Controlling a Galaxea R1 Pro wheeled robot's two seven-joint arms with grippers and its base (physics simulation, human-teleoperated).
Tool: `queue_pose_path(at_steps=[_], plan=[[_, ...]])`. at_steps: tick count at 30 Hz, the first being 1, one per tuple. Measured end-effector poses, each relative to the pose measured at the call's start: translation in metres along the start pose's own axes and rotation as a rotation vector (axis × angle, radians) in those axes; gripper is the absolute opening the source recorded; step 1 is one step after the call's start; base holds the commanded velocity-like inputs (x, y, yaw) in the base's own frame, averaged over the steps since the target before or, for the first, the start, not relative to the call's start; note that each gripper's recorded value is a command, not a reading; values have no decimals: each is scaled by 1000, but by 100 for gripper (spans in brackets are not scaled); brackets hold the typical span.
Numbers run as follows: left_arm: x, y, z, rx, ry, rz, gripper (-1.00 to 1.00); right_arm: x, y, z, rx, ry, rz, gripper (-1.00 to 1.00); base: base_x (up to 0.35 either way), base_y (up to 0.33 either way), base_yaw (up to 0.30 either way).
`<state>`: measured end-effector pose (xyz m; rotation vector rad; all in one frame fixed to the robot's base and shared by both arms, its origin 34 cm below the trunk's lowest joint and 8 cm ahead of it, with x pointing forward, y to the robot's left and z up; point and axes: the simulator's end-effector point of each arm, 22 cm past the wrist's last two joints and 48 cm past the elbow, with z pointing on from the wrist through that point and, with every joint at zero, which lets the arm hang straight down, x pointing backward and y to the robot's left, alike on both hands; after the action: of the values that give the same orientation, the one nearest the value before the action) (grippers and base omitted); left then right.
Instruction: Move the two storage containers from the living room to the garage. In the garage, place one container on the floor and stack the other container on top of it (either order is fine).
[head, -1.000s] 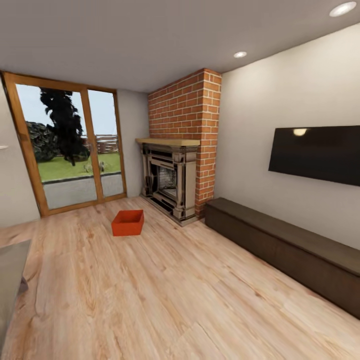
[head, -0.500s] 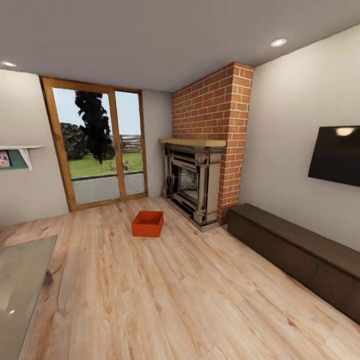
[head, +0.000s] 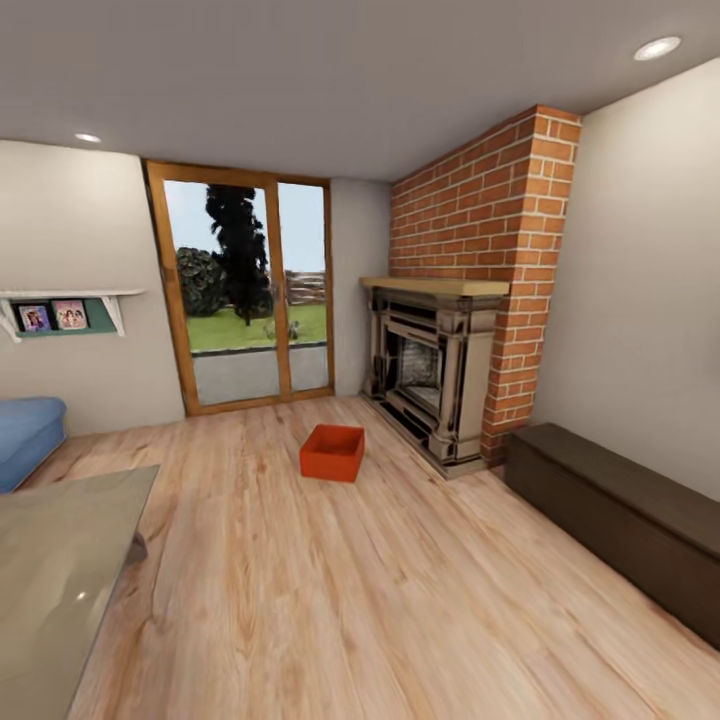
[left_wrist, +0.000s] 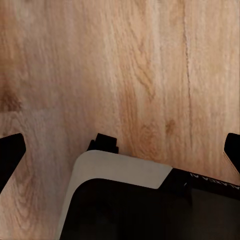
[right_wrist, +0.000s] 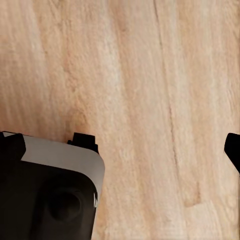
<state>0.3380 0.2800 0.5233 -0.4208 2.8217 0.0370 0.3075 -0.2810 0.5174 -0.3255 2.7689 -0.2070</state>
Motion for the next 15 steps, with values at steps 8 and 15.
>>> queue_pose_path(at_steps=[8,15], plan=[[0,0,0,0,-1,0,100,0,-1,0,6,0,-25,100,323,0,22],[0,0,0,0,0,0,100,-1,-3,0,7,-4,-35,100,323,0,1]])
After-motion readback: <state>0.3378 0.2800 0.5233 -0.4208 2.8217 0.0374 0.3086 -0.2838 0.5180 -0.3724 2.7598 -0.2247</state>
